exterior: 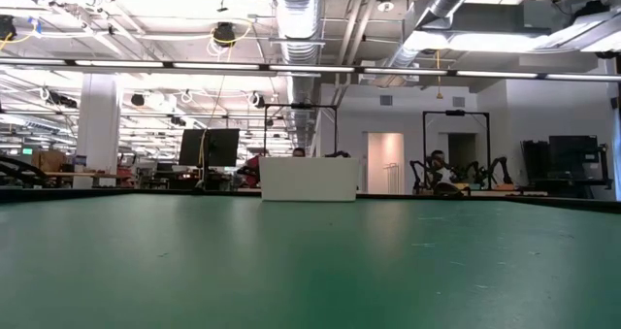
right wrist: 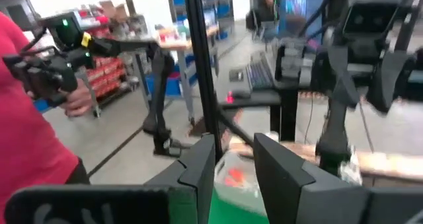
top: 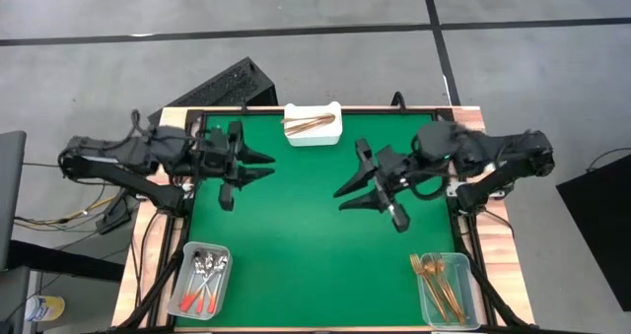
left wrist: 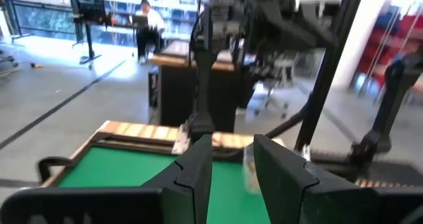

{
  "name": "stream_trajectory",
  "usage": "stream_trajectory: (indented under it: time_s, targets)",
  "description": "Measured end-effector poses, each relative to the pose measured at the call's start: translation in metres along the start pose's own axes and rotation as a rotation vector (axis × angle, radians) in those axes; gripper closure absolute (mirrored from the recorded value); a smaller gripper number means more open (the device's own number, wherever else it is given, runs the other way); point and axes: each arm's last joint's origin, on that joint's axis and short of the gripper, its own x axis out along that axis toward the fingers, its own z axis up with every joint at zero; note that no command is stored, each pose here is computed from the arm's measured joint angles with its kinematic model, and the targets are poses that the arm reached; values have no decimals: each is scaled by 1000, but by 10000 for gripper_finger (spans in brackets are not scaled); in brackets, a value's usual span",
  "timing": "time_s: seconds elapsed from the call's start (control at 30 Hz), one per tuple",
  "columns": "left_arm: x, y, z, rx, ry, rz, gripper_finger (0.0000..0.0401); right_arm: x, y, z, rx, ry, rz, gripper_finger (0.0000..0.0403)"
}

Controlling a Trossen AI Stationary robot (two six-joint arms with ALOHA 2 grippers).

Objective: Sort silverware by color (type)
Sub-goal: Return to Home Position

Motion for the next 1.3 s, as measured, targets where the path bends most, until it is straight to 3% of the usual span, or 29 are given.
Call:
stream_trajectory:
  time_s: [0.3,0.43,0.57,0.7,0.83,0.97,1.03,1.17,1.3]
  targets:
    - [-33,19,-79,-196,-140,49,304,-3,-17,-44,118,-23,-40,274]
    - [-52,25,-96,-228,-180,36,304,-12,-24,-66,156,-83,-57,274]
    - [-59,30,-119,-255,-165,52,304,-29,-28,-87,163,-87,-161,278]
    - [-53,33,-149,-303,-95,85,304,-32,-32,-114,175,-20,-238,283]
    - [-44,35,-177,-336,-43,103,304,-33,-35,-142,190,171,-272,284]
    - [-43,36,-180,-324,-99,88,304,-31,-42,-173,263,380,-351,288]
    - [-48,37,-177,-292,-123,110,307,-29,-41,-170,260,309,-340,299]
    - [-63,41,-169,-234,-202,156,319,-39,-29,-151,103,117,-257,340]
    - [-79,44,-165,-214,-238,172,331,-61,-28,-154,38,33,-300,379]
